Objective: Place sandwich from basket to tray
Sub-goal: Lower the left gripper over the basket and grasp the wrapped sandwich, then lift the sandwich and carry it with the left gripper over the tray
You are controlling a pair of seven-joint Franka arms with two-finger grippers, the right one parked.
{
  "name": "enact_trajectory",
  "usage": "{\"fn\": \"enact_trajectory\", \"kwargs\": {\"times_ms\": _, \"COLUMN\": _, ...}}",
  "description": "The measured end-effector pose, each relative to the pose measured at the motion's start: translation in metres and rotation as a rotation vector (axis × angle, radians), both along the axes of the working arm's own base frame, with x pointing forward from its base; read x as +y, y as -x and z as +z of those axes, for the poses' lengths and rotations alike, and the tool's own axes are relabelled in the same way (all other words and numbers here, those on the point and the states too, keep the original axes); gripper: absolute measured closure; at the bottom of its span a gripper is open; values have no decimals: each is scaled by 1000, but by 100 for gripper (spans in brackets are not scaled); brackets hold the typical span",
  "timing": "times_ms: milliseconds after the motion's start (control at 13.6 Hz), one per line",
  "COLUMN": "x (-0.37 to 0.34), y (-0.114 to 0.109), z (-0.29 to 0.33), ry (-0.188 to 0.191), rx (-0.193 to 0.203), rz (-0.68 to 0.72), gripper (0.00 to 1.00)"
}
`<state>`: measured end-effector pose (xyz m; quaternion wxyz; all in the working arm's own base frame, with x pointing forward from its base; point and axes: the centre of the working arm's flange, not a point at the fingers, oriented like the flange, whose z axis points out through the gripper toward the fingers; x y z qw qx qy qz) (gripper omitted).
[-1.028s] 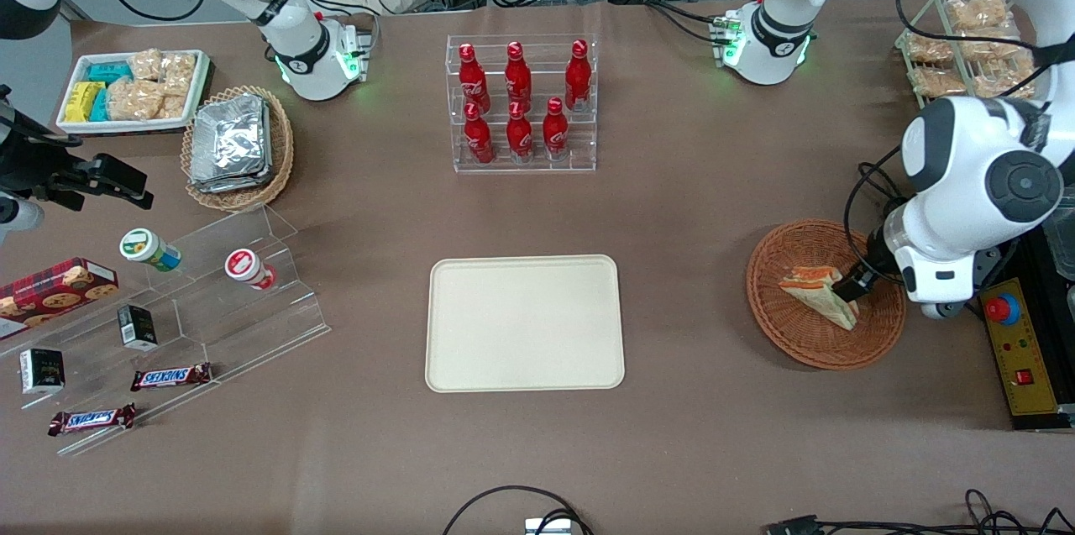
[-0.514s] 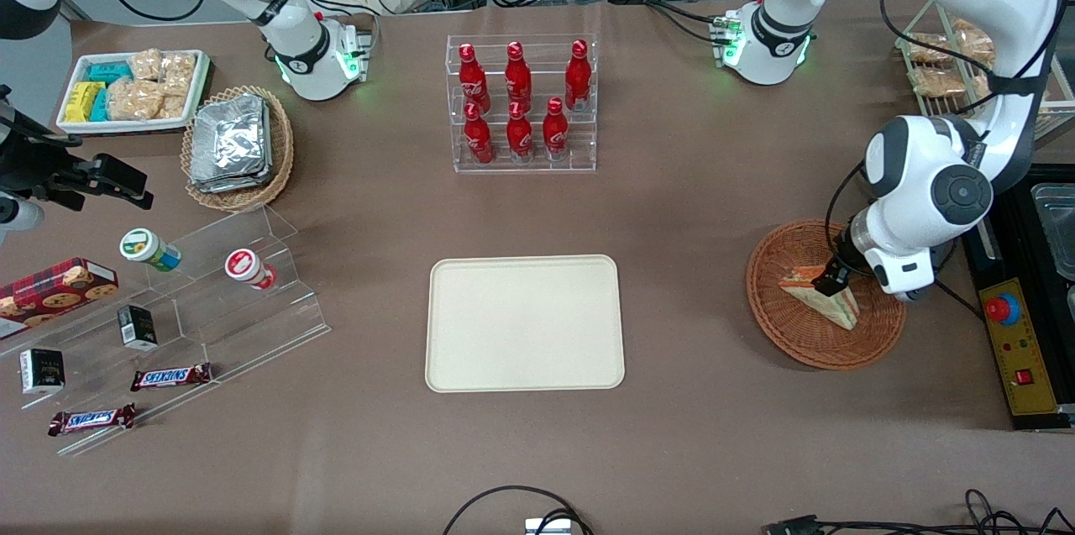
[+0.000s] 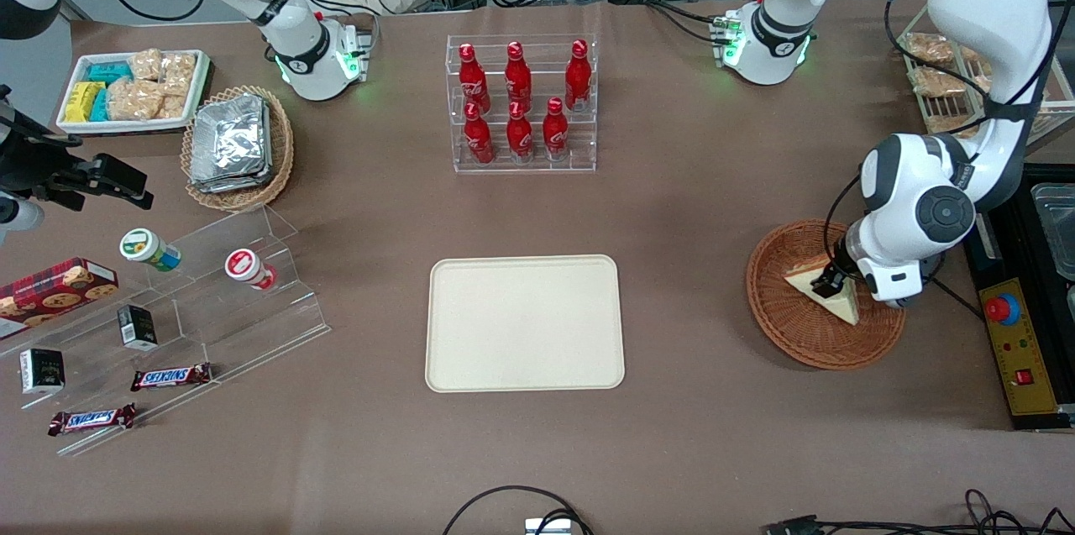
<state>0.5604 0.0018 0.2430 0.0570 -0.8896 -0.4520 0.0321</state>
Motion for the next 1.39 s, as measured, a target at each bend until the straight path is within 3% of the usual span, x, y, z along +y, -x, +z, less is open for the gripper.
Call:
{"fn": "enact_trajectory", "kwargs": {"times_ms": 220, "x": 0, "y": -10, "z": 12, "ry": -18, "rx": -21, "rz": 0, "gripper": 49}}
{"fn": "enact_trajectory", "kwargs": {"times_ms": 294, "x": 0, "y": -13, "z": 16, "ry": -24, "rx": -10, "rz": 2, "gripper": 60}}
{"fn": "enact_trajectory", "kwargs": {"times_ms": 440, "x": 0, "y": -20, "z": 32, "ry": -44, "rx": 39, "rz": 6, "gripper": 68}}
{"fn": "enact_trajectory", "kwargs": {"times_ms": 587, "x": -9, "y": -32, "z": 60, "ry": -62, "rx": 79, "rz": -1, "gripper": 71}}
{"fn": "enact_trajectory", "kwargs": {"times_ms": 734, "x": -34, "y": -41, "z": 91, "ry": -69, "rx": 100, "rz": -27, "gripper": 81}}
{"fn": "enact_trajectory", "kwargs": {"times_ms": 881, "x": -70, "y": -46, "z": 129, "ry": -68, "rx": 116, "rz": -72, "gripper": 83}}
{"fn": "enact_trajectory", "kwargs": {"times_ms": 1248, "x": -175, "y": -45, "z": 205, "ry": -18, "rx": 39, "rz": -241, "gripper": 83}}
{"fn": "enact_trajectory", "kwargs": {"times_ms": 1394, "x": -218, "y": -43, "z": 188, "ry": 28, "rx": 67, "rz": -361, "gripper": 83}}
